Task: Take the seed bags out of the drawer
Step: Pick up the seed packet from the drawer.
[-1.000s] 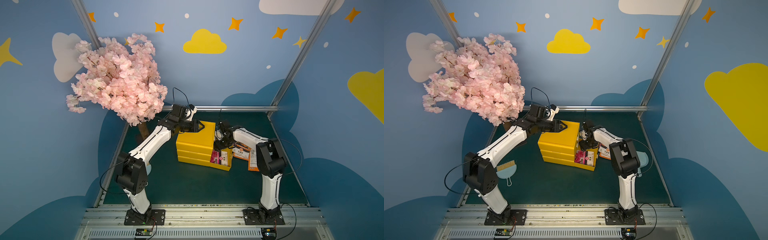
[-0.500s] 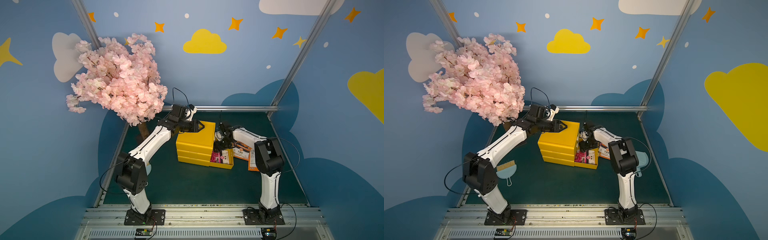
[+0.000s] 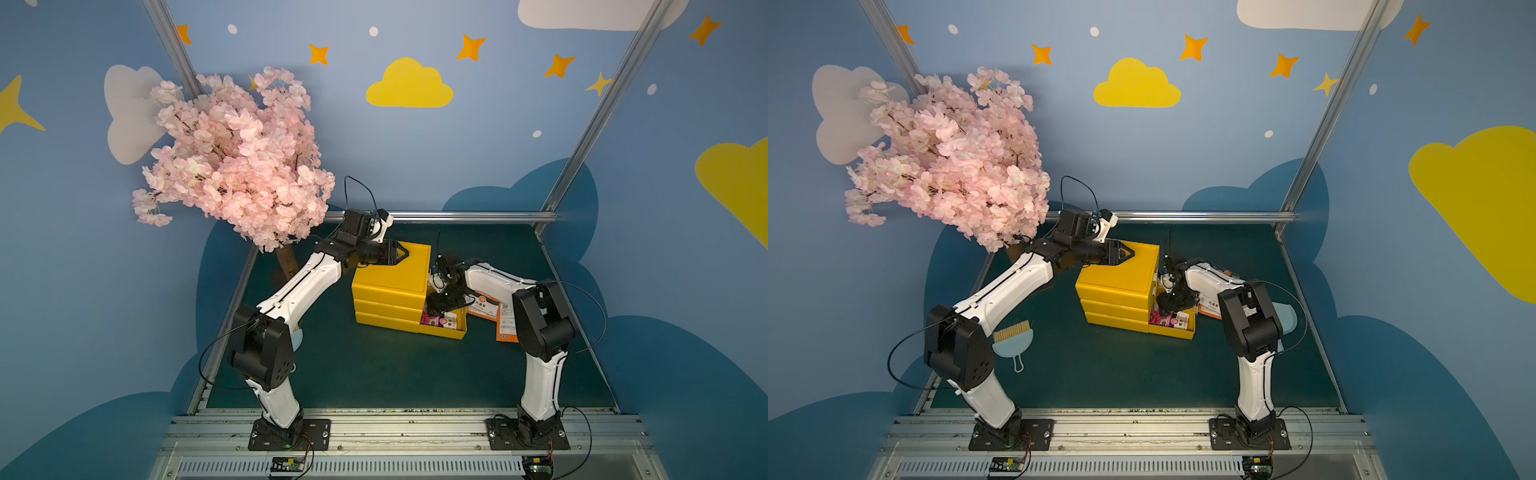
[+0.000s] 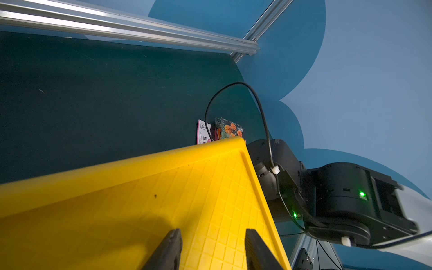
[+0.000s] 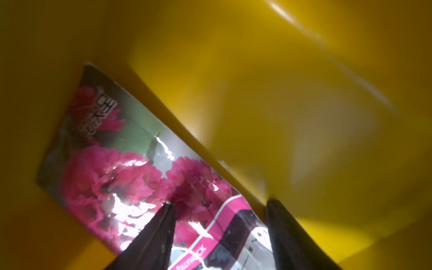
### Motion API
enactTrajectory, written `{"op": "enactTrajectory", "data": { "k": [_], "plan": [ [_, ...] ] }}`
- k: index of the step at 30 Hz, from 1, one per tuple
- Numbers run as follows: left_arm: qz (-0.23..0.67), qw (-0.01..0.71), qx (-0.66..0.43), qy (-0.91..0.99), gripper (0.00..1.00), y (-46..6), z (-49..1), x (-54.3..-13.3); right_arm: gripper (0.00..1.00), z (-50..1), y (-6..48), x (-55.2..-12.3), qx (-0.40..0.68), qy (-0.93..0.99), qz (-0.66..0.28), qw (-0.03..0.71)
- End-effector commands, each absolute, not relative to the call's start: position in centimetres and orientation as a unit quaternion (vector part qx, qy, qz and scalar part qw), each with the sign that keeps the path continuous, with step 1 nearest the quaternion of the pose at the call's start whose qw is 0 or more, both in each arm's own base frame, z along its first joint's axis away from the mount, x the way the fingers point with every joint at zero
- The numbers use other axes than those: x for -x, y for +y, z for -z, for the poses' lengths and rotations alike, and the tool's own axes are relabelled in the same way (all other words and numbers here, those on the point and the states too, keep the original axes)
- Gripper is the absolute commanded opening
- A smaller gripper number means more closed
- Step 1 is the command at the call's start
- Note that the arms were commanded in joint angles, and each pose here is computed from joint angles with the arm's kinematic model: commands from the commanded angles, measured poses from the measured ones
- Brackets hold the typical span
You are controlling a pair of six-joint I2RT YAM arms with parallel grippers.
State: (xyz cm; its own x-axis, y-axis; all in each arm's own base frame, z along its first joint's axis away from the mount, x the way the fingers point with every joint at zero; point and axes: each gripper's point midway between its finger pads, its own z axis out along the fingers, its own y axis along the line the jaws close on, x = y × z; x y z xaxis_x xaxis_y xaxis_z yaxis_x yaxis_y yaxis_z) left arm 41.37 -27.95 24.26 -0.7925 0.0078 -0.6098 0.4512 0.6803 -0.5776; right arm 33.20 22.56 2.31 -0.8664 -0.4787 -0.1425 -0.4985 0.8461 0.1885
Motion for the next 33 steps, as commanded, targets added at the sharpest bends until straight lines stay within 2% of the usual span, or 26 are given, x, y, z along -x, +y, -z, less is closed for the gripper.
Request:
{"op": "enactTrajectory", "data": {
  "k": [1,4,8,14,19,25,33],
  "plan": [
    [0.289,0.093,-0.058,0.951,0.50,-24.6,-12.6,-36.0,0.63,1.0,24.9,-27.4,0.309,0.944,-0.110,-0.035],
    [0.289,0.092,-0.057,0.951,0.50,-24.5,-12.5,-35.9,0.55,2.2,25.0,-27.2,0.301,0.948,-0.093,-0.041],
    [0.288,0.093,-0.057,0.951,0.50,-24.5,-12.5,-35.9,0.40,3.3,24.7,-27.2,0.281,0.955,-0.084,-0.046],
    [0.286,0.094,-0.057,0.952,0.50,-24.4,-12.6,-35.8,0.00,3.8,24.3,-27.5,0.256,0.962,-0.083,-0.044],
    [0.286,0.095,-0.056,0.952,0.50,-24.4,-12.6,-35.9,0.00,2.6,24.0,-28.0,0.229,0.967,-0.107,-0.027],
    [0.285,0.096,-0.057,0.952,0.50,-24.4,-12.7,-35.9,0.00,-1.3,23.1,-29.7,0.202,0.971,-0.130,0.020],
    [0.285,0.095,-0.056,0.952,0.50,-24.5,-12.6,-36.0,0.00,-5.7,22.2,-32.0,0.204,0.971,-0.111,0.064]
  ]
}}
